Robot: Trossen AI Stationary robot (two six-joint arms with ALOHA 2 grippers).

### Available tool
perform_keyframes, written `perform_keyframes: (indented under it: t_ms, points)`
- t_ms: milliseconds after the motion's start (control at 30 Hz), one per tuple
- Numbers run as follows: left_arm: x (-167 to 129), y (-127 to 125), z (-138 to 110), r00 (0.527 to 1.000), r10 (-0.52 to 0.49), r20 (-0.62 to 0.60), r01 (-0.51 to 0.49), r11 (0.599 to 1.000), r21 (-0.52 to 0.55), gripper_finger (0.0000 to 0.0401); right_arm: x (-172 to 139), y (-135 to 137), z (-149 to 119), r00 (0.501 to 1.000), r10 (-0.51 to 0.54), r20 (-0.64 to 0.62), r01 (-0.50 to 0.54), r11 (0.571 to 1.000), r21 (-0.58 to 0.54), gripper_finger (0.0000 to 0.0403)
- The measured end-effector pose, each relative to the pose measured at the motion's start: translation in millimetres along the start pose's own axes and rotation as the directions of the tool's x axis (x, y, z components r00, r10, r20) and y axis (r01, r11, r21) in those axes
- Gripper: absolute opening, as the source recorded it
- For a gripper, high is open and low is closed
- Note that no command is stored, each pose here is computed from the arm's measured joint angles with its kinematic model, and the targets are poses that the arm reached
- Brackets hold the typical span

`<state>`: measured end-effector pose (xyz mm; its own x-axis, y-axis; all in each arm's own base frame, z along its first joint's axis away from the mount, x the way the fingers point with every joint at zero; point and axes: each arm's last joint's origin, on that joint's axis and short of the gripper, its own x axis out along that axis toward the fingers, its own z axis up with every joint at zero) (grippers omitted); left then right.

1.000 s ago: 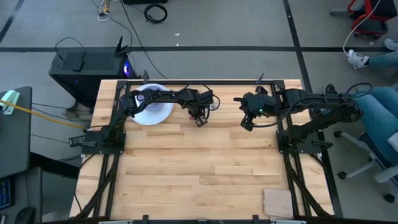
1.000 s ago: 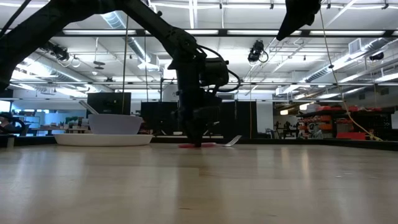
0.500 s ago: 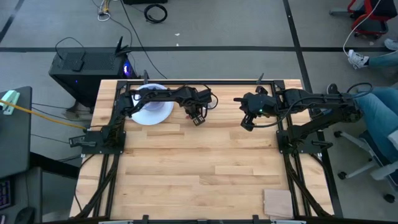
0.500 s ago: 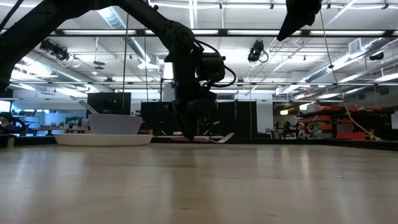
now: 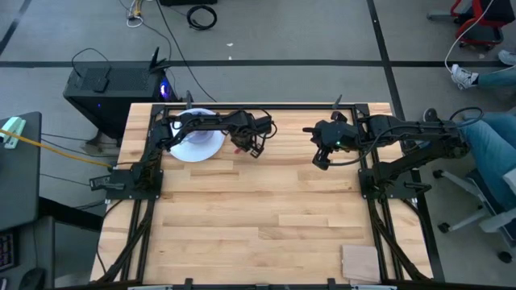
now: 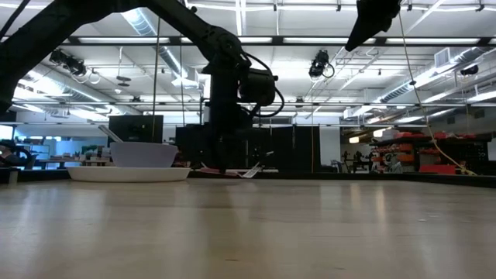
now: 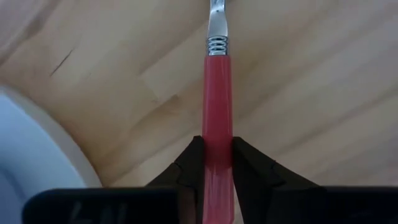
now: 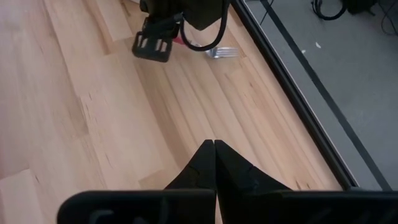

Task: Set table place
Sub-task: Place the red object next to the white plate

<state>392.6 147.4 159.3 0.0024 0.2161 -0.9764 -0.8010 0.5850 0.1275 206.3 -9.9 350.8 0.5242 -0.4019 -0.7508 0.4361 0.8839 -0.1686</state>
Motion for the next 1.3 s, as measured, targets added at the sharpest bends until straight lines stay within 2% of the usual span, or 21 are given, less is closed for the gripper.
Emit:
perform_keyframes:
  t_ms: [233,367,533,667,800,867,967,1200,1300]
  points:
    - [0,3,-2,0.999,0.047,-0.012,-0.049,0.972,-0.228,0.0071,0,0,0,1.0,0.0,0.0,0.0,1.0,-0.017,0.0003]
    - [-1,5,-6,0.994,0.1,-0.033,-0.105,0.948,-0.301,0.0049,0,0,0,1.0,0.0,0.0,0.0,1.0,-0.027,0.0003]
    - [-3,-2,-7,0.994,0.104,0.021,-0.094,0.953,-0.29,0.0007,0,0,0,1.0,0.0,0.0,0.0,1.0,-0.029,0.0003]
    - [-8,-5,-7,0.995,0.09,0.048,-0.073,0.958,-0.279,0.0018,0,0,0,1.0,0.0,0.0,0.0,1.0,-0.029,0.0003]
    - [-7,-2,-5,0.992,0.111,0.057,-0.094,0.963,-0.251,0.003,0,0,0,1.0,0.0,0.0,0.0,1.0,-0.02,0.0003]
    - [-7,-1,-4,0.989,0.129,0.071,-0.108,0.965,-0.24,0.0026,0,0,0,1.0,0.0,0.0,0.0,1.0,-0.016,0.0003]
    - [-13,0,-2,0.982,0.152,0.115,-0.132,0.977,-0.167,0.0009,0,0,0,1.0,0.0,0.0,0.0,1.0,-0.013,0.0003]
    - [-71,4,-13,0.951,0.147,0.273,-0.14,0.989,-0.044,0.0017,0,0,0,1.0,0.0,0.001,0.0,1.0,-0.002,0.0003]
    - [-98,3,-22,0.927,0.135,0.35,-0.156,0.987,0.03,0.0008,0,1,1,1.0,0.004,0.014,-0.004,1.0,0.001,0.0003]
